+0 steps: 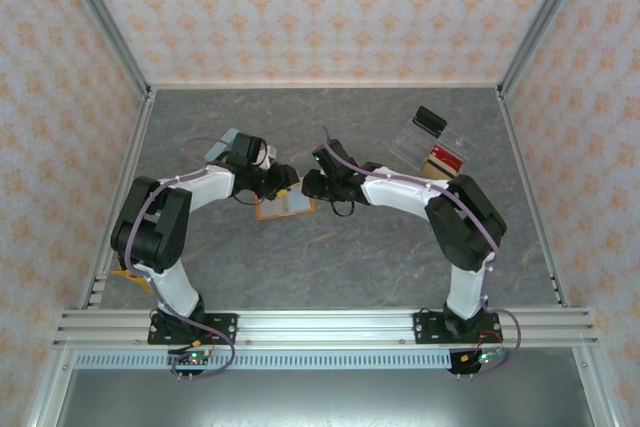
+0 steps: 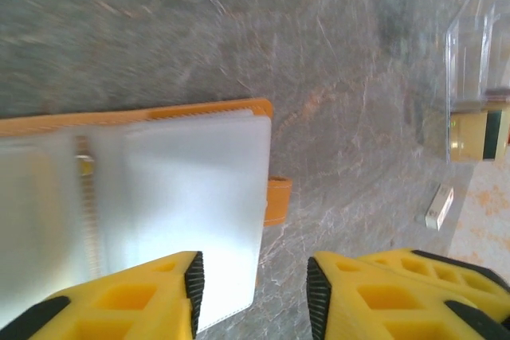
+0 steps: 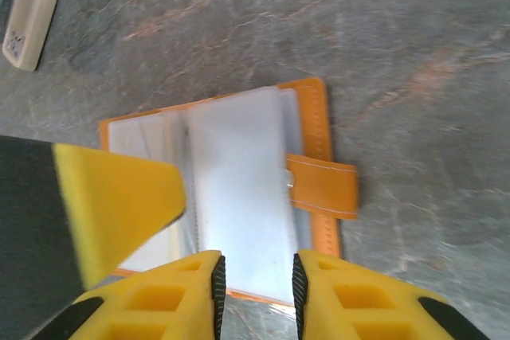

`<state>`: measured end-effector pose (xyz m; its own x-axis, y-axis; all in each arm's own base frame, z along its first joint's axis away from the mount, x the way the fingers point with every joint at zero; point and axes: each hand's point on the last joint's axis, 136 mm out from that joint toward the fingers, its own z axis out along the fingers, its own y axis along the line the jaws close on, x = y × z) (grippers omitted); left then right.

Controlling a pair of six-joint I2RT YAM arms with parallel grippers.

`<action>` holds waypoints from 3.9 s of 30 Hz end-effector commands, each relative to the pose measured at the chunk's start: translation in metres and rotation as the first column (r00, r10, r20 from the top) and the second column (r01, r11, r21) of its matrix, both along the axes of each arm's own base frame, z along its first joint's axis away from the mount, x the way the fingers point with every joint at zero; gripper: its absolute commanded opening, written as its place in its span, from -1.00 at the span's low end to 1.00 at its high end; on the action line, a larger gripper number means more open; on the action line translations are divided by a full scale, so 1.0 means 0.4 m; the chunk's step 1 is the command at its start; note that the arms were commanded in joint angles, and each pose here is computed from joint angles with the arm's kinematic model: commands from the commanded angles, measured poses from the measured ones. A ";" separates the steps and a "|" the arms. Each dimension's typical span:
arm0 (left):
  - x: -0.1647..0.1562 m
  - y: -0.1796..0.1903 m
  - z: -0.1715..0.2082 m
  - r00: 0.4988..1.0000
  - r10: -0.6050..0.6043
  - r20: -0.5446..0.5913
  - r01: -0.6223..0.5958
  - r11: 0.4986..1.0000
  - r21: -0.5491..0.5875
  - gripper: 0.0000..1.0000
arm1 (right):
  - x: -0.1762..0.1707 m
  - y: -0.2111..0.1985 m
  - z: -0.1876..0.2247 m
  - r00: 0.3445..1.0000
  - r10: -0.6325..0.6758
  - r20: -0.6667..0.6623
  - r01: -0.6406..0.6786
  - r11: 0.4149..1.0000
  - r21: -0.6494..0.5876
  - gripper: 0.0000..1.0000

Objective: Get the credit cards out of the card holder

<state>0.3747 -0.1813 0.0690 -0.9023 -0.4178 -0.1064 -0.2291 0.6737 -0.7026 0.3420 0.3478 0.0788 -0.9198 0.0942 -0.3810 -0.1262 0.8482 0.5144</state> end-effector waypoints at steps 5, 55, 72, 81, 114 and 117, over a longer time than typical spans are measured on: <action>-0.071 0.170 -0.004 0.990 0.136 -0.032 -0.127 0.972 0.199 -0.26 | -0.005 0.037 -0.067 0.996 0.051 -0.078 -0.056 0.997 -0.054 -0.43; -0.043 0.031 -0.054 0.995 -0.057 -0.081 0.058 0.998 0.013 -0.41 | -0.030 0.011 -0.193 0.977 0.041 -0.210 -0.080 0.981 -0.180 -0.48; -0.034 0.006 0.003 0.996 -0.090 0.000 0.089 0.995 -0.048 -0.55 | -0.025 0.006 -0.185 0.980 0.027 -0.195 -0.064 0.980 -0.186 -0.58; -0.038 0.002 0.014 0.994 -0.108 0.023 0.109 0.993 -0.052 -0.66 | -0.024 0.006 -0.185 0.981 0.023 -0.192 -0.059 0.982 -0.181 -0.67; -0.031 0.034 -0.049 0.993 -0.109 -0.045 0.113 0.986 0.119 -0.89 | -0.015 0.027 -0.141 0.988 0.036 -0.152 -0.051 0.994 -0.096 -0.76; -0.039 0.061 -0.036 0.992 -0.119 -0.040 0.125 0.973 0.196 -1.00 | -0.009 0.019 -0.111 0.992 0.022 -0.123 -0.032 0.996 -0.083 -0.76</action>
<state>0.3630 -0.1683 0.0508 -0.9457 -0.3046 -0.1137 -0.1687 0.7587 -0.6292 0.3433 0.3642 0.0288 -0.9621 0.0216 -0.2718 -0.1098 0.8817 0.4588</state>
